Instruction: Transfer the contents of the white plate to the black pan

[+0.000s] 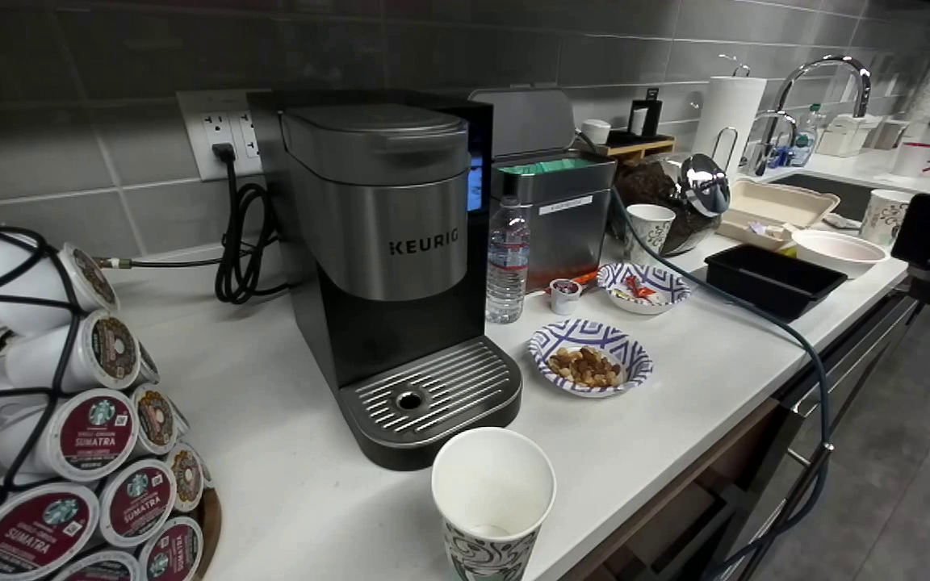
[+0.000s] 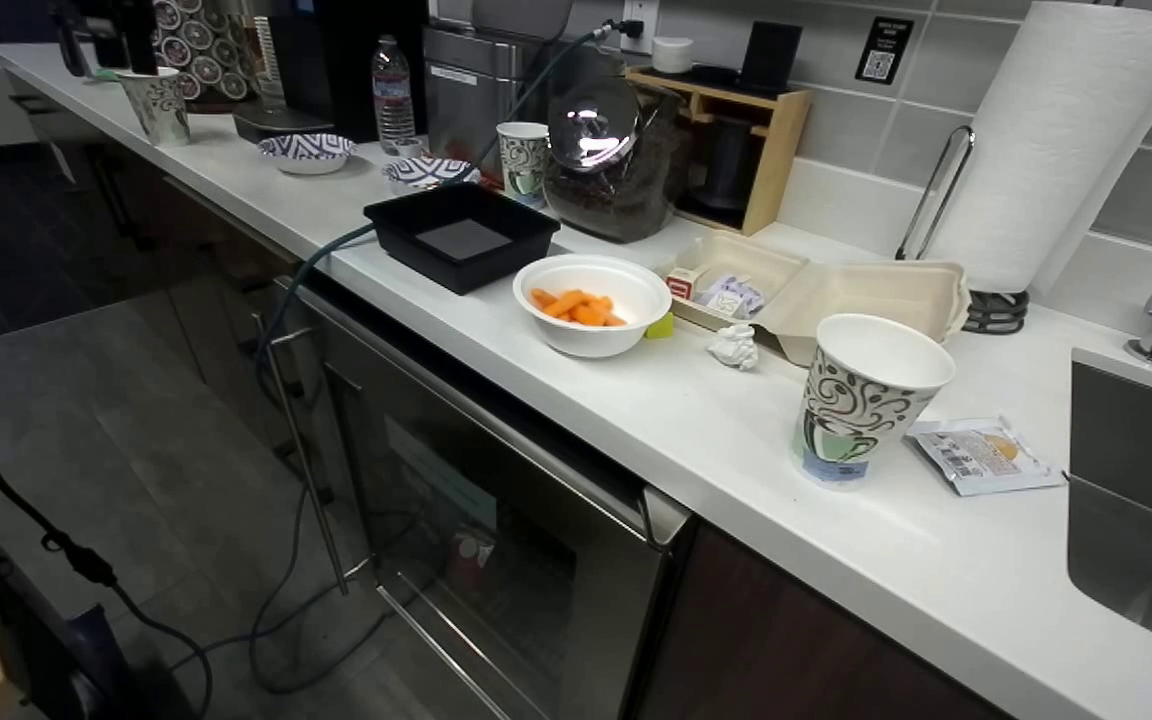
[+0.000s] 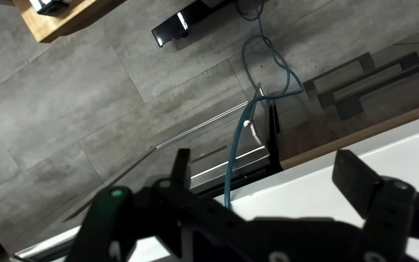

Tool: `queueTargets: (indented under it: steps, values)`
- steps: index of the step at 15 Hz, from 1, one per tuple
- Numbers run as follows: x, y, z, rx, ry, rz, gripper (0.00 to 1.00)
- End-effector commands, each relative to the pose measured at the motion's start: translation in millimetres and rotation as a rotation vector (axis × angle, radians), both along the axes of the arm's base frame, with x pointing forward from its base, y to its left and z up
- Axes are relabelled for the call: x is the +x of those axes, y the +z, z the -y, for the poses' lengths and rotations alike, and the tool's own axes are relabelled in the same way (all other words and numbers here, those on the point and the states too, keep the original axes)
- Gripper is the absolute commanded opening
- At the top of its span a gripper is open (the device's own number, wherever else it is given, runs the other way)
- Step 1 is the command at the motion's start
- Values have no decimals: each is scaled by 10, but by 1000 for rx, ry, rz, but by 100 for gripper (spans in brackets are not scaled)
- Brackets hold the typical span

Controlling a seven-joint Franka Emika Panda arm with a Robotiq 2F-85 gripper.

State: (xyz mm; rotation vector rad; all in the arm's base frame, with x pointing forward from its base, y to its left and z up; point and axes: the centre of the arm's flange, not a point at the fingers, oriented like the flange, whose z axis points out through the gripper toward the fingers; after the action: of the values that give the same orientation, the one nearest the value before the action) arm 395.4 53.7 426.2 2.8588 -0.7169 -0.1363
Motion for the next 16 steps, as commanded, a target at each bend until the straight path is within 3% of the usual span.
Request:
queueTargets:
  steps: [1, 2, 6, 8, 14, 16]
  values:
    - [415, -247, 317, 63, -189, -27, 100]
    - [167, -158, 254, 26, -100, -14, 100]
    - [227, -201, 298, 34, -105, -26, 100]
    - [518, -288, 272, 13, -274, -19, 100]
    - [1336, -407, 567, 10, -592, 47, 100]
    - [1602, -507, 659, -13, -685, 14, 100]
